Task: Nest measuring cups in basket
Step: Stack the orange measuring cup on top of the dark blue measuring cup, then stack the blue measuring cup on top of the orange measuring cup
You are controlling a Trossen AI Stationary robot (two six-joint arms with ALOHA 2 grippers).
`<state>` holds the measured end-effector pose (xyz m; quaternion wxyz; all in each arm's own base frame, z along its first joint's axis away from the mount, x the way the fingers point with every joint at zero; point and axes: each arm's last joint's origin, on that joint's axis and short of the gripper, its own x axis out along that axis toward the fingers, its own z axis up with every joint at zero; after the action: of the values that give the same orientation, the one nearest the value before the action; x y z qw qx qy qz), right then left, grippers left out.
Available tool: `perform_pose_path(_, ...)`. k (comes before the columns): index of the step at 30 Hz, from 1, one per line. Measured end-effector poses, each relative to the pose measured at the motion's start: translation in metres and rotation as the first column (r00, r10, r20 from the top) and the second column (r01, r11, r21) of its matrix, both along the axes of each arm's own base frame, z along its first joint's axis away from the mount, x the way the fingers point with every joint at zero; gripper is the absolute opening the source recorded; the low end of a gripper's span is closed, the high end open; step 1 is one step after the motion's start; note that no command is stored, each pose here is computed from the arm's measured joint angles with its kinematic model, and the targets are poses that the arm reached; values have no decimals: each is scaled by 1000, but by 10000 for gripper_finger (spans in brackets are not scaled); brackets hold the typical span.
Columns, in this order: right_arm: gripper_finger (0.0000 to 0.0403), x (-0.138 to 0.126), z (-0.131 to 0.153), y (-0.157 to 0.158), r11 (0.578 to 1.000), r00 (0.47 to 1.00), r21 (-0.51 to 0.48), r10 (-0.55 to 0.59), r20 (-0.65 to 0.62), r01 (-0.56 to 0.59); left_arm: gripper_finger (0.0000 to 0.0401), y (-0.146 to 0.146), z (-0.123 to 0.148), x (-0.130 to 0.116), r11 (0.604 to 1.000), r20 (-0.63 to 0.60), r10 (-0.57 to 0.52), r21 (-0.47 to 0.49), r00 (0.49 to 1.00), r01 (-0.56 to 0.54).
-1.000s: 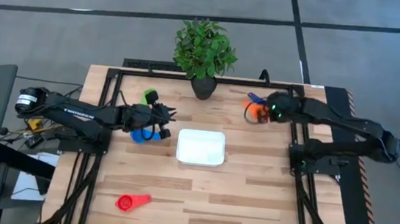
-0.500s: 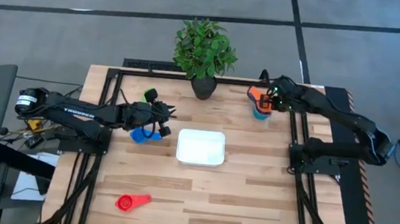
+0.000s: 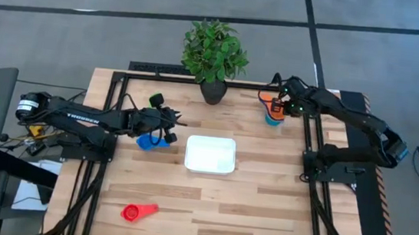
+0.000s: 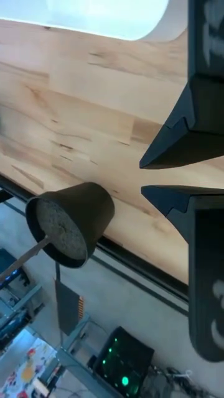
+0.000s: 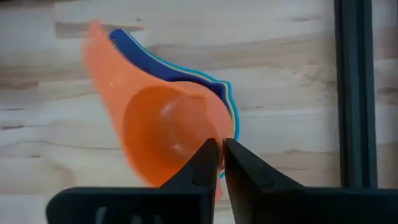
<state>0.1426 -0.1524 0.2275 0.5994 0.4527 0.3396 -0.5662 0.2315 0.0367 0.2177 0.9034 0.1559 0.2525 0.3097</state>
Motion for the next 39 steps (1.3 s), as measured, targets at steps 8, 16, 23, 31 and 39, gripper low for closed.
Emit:
perform_pose_path(8, 92, 2, -4, -1, 1000, 1000, 29, 13, -12, -12, 44, 3, 0, 0, 1000, -8, 8, 8, 1000, -8)
perform_pose_path(16, 117, -4, -2, 7, 993, 991, 56, 104, -78, -100, 44, 11, 0, -2, 999, -8, 37, 5, 999, -37)
perform_pose_path(23, 119, 2, 2, 14, 982, 978, 14, 187, -95, -186, 44, 17, 0, -3, 998, -7, 62, 4, 998, -62)
perform_pose_path(31, 118, 16, 2, 31, 947, 939, -1, 319, -126, -322, 44, 16, 0, -2, 998, 24, 47, -43, 999, -46)
perform_pose_path(39, 118, 51, 8, 63, 850, 863, -146, 500, -78, -506, 44, 15, 0, -2, 997, 41, 34, -72, 999, -31)
